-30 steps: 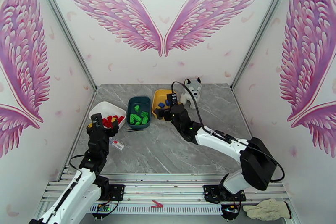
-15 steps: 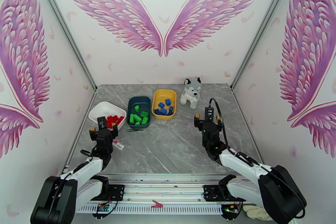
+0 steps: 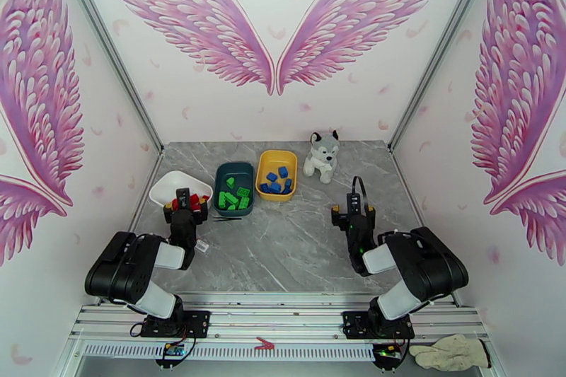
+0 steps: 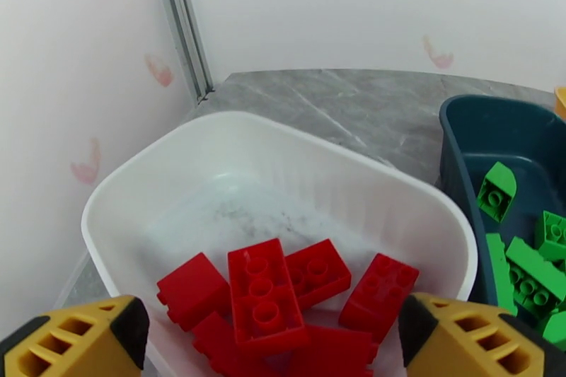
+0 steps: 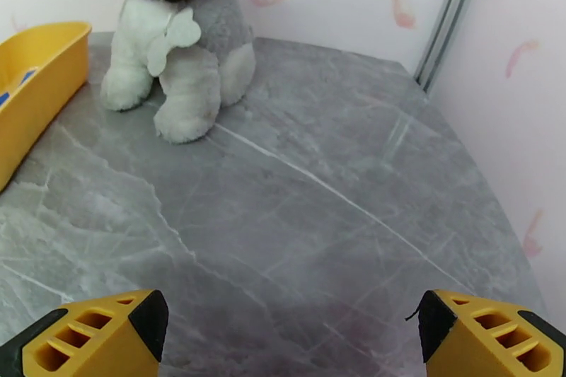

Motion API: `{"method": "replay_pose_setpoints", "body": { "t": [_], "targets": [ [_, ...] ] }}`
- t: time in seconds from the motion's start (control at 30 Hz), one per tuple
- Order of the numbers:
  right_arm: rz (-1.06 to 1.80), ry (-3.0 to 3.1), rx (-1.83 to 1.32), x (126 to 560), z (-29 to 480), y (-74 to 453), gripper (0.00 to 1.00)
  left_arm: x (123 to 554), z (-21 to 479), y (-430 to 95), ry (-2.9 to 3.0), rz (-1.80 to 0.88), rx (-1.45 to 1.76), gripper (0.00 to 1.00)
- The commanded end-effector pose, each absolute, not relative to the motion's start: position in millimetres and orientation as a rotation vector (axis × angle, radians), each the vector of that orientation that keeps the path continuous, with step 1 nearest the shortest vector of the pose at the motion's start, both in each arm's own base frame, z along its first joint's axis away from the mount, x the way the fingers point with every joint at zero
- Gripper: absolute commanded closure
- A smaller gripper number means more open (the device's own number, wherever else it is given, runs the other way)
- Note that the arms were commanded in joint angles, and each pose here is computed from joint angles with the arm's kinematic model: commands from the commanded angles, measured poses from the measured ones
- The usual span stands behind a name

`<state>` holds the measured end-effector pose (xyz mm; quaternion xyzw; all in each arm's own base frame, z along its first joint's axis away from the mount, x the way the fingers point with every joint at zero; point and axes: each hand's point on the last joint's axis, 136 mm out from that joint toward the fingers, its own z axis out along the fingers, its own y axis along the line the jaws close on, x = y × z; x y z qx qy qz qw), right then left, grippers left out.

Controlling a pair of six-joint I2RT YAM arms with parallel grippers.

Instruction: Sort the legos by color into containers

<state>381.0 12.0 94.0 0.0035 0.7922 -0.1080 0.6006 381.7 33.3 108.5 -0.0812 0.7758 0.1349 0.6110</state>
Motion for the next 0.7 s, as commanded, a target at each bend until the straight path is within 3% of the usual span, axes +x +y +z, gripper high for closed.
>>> {"method": "replay_pose_setpoints", "body": {
  "t": [0.0,0.4,0.5,0.67],
  "targets": [
    [-0.148,1.831,0.088,399,111,5,0.01,392,118,44,1.791,0.264,-0.243,0.01],
    [-0.149,1.826,0.078,399,112,6,0.01,392,119,44,1.788,0.262,-0.24,0.01],
    [-0.003,1.859,-0.062,405,108,28,0.01,392,118,43,1.79,0.271,-0.236,0.01],
    [0.008,1.858,-0.07,404,109,28,0.01,392,119,42,1.789,0.266,-0.234,0.01]
  ]
}}
